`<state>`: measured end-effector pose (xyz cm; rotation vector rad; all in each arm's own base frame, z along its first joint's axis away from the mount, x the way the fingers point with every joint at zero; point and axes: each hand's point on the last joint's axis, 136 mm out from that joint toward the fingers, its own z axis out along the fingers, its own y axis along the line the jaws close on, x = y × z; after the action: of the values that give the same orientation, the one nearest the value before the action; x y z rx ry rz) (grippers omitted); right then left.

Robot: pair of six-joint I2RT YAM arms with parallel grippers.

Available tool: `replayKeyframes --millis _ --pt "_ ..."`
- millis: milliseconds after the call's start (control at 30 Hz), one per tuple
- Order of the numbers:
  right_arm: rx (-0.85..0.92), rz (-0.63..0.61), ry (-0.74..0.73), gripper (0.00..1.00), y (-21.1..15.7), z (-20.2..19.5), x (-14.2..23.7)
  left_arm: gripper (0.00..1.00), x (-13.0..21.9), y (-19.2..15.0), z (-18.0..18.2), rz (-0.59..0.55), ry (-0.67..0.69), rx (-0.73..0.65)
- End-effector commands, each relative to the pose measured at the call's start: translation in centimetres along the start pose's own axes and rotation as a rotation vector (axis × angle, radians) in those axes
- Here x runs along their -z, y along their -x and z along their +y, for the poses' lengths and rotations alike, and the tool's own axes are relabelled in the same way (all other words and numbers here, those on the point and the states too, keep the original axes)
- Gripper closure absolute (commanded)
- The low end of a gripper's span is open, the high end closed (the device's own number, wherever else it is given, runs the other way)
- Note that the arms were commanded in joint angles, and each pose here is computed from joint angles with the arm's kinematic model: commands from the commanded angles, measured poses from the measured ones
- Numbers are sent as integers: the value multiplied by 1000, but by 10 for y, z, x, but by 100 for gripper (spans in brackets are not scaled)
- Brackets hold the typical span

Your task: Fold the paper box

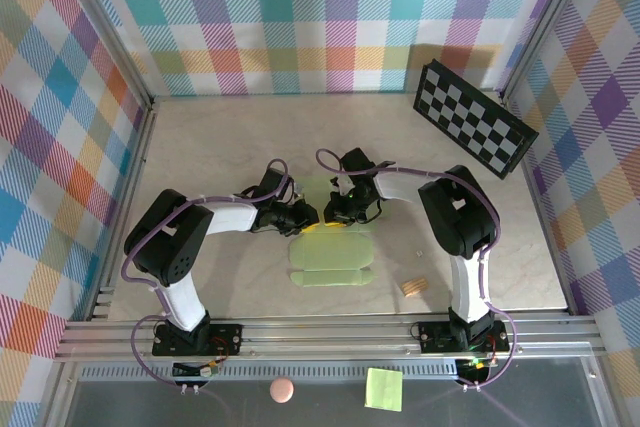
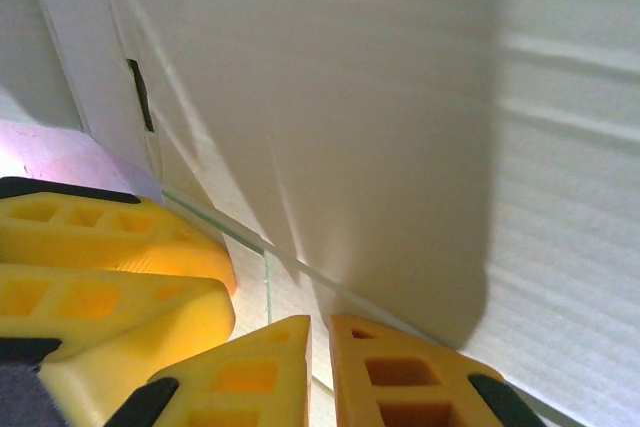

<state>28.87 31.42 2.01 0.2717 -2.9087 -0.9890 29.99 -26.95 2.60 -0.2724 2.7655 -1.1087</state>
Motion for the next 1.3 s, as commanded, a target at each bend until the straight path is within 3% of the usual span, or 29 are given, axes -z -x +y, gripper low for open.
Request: replayKeyframes --millis 0,233,500,833,1267 --pt "-13 49 -20 85 -20 -2 4 79 2 -26 27 56 107 34" --pt "34 10 -8 83 -19 18 29 74 23 -26 6 27 93 -24" --pt "60 -44 6 76 13 32 48 66 62 4 -11 -89 114 -91" --pt "31 -63 3 61 66 28 40 64 85 36 -5 -144 108 -67" --pt "1 -49 60 60 109 31 14 63 82 46 6 -139 108 -42"
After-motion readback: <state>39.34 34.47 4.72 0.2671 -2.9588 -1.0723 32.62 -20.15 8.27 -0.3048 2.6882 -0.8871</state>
